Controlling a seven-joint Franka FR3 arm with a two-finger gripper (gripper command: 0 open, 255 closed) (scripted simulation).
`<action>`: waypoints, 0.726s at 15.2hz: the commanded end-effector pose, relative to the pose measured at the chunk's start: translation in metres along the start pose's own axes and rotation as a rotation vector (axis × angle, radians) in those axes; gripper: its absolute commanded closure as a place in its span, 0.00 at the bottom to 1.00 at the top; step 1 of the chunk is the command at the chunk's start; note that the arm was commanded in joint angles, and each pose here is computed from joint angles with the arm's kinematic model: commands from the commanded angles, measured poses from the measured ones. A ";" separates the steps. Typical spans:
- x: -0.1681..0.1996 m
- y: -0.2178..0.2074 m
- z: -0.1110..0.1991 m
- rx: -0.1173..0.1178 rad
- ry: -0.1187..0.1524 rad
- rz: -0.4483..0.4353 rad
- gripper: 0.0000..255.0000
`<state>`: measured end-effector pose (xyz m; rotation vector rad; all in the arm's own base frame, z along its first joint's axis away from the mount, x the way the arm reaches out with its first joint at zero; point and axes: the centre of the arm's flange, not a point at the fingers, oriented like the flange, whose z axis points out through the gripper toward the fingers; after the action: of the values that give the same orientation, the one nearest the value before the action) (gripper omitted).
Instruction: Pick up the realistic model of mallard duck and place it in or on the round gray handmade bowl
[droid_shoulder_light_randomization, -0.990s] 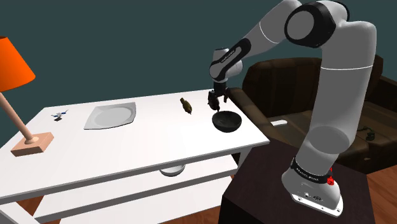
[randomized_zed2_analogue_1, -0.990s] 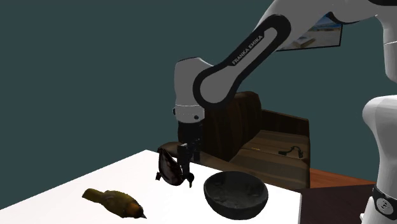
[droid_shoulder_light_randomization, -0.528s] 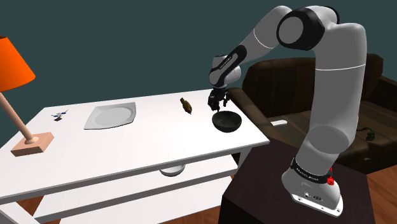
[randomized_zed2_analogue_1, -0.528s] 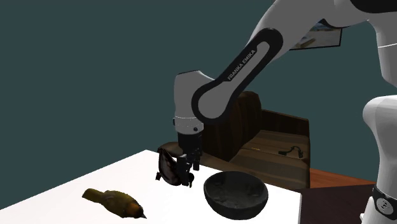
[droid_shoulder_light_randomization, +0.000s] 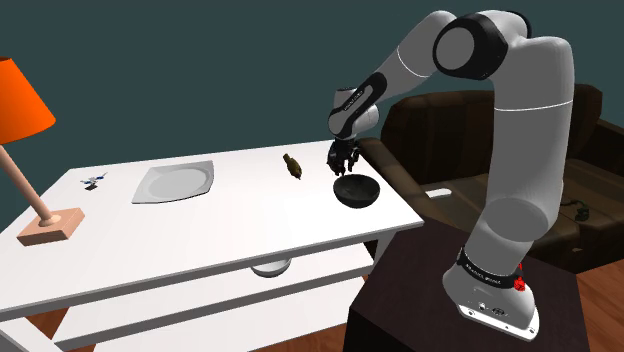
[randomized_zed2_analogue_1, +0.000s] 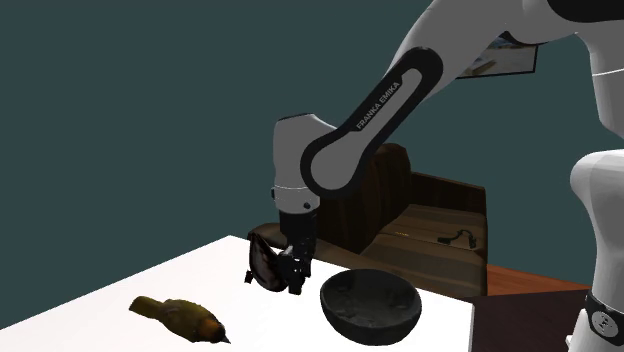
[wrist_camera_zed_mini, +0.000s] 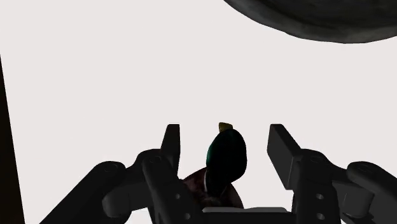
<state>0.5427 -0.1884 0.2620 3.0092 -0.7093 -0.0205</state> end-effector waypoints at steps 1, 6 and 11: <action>0.000 0.000 0.000 0.000 0.000 0.000 1.00; 0.000 0.000 0.000 0.000 0.000 0.000 1.00; 0.000 0.001 -0.011 0.000 0.000 0.000 1.00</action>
<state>0.5430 -0.1884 0.2683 3.0092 -0.7093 -0.0208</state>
